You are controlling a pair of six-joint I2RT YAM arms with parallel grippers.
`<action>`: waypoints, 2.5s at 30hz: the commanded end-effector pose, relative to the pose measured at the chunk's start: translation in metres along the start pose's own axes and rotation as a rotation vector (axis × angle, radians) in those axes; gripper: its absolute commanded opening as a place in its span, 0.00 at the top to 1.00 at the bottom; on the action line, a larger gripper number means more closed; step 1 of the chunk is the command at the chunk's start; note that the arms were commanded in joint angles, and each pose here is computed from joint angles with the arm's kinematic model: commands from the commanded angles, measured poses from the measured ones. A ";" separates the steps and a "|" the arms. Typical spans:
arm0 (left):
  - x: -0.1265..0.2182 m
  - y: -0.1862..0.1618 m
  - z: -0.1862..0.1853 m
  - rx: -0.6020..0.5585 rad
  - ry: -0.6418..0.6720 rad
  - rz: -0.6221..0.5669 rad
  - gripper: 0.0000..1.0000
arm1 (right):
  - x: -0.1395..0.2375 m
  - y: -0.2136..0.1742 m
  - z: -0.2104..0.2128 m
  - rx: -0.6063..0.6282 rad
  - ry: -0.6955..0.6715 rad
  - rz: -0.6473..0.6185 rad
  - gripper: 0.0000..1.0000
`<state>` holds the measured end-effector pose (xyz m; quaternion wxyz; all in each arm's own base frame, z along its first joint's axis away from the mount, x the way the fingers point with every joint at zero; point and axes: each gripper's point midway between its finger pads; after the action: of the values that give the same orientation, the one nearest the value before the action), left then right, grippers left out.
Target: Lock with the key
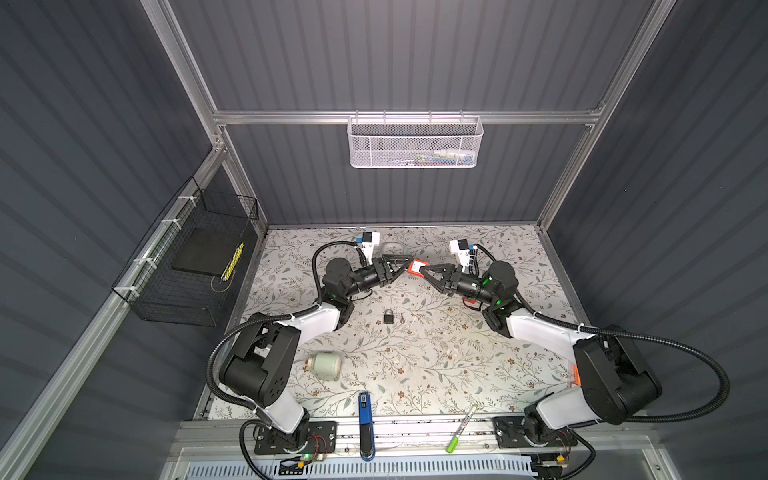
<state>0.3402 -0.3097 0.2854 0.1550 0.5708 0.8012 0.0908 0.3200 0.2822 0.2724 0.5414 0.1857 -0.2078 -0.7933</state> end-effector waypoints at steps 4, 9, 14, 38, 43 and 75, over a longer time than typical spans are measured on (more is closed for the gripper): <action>-0.002 -0.001 -0.022 -0.082 -0.026 0.013 0.40 | 0.002 0.004 0.011 0.049 0.019 -0.019 1.00; 0.000 -0.002 -0.025 -0.089 -0.025 0.013 0.37 | -0.003 0.009 0.014 0.050 0.038 -0.014 1.00; 0.000 -0.004 -0.023 -0.082 -0.022 0.019 0.37 | -0.005 0.010 0.016 0.049 0.048 -0.012 1.00; -0.004 -0.007 -0.020 -0.061 -0.037 0.019 0.80 | -0.016 -0.003 0.009 0.017 0.079 0.042 1.00; -0.002 -0.007 -0.027 -0.075 -0.066 0.014 1.00 | -0.016 -0.003 0.009 0.024 0.074 0.042 0.94; -0.004 -0.003 -0.030 -0.082 -0.058 0.006 1.00 | 0.011 -0.009 -0.028 -0.035 -0.032 0.023 0.31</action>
<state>0.3319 -0.3130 0.2912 0.1597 0.5736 0.7979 0.0941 0.3243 0.2731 0.2520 0.5498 0.1692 -0.1964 -0.7940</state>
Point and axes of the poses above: each gripper's point midway between its finger pads, its own x axis back along the fingers, its own z axis along the line the jaws close on, y = z × x, and after that the axes turned 8 degrees about x, right-handed
